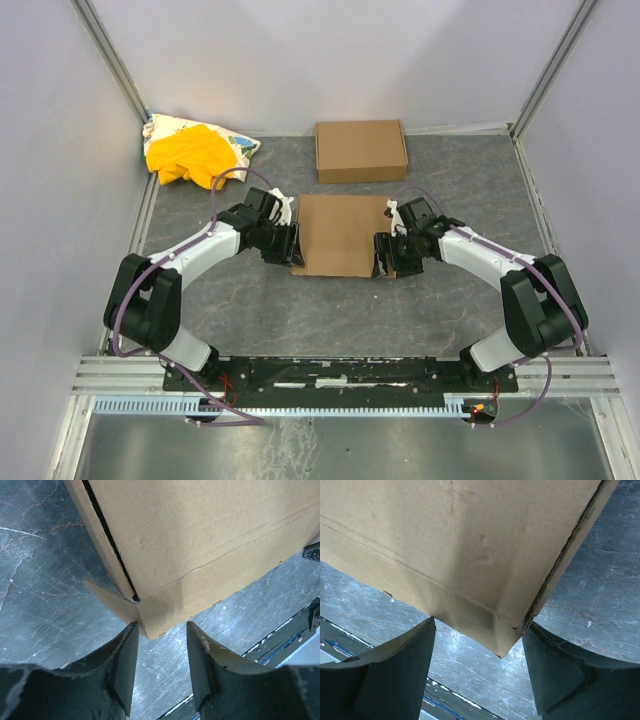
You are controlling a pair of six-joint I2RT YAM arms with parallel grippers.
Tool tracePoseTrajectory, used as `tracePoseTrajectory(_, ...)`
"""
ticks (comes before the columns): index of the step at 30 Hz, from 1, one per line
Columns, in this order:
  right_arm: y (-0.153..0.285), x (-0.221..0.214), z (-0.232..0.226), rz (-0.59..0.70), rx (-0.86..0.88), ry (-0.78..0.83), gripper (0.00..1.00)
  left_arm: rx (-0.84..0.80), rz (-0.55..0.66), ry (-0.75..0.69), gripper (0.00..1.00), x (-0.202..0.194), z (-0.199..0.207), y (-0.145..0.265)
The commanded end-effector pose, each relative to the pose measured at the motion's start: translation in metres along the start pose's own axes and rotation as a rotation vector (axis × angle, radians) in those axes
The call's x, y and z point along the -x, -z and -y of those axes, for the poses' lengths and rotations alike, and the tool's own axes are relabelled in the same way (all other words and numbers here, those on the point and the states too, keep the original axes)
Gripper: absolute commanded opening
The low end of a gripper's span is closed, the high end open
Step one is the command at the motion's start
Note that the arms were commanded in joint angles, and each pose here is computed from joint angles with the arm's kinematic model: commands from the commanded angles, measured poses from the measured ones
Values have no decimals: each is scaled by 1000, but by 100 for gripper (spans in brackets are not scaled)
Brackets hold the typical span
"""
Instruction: Fold the paper box
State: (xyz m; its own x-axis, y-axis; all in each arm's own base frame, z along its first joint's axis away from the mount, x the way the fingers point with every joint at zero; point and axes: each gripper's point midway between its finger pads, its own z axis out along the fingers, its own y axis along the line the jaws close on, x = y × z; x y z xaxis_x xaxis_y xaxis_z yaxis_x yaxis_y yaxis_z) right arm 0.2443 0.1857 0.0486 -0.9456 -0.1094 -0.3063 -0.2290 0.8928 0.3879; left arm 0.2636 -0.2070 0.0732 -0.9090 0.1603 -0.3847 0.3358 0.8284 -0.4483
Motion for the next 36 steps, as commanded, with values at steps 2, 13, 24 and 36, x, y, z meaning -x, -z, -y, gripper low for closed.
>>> tracePoseTrajectory(2, -4, 11, 1, 60, -5, 32, 77, 21, 12, -37, 51, 3, -6, -5)
tracePoseTrajectory(13, 5, 16, -4, 106, 18, 48, 77, -48, 47, -36, 50, 9, 9, 0)
tracePoseTrajectory(24, 17, 19, -12, 113, 38, 58, 80, 61, 56, -34, 60, 17, -5, 8)
tracePoseTrajectory(36, 21, 23, -27, 119, 105, 52, 78, -60, 51, -29, 59, 15, 12, -1)
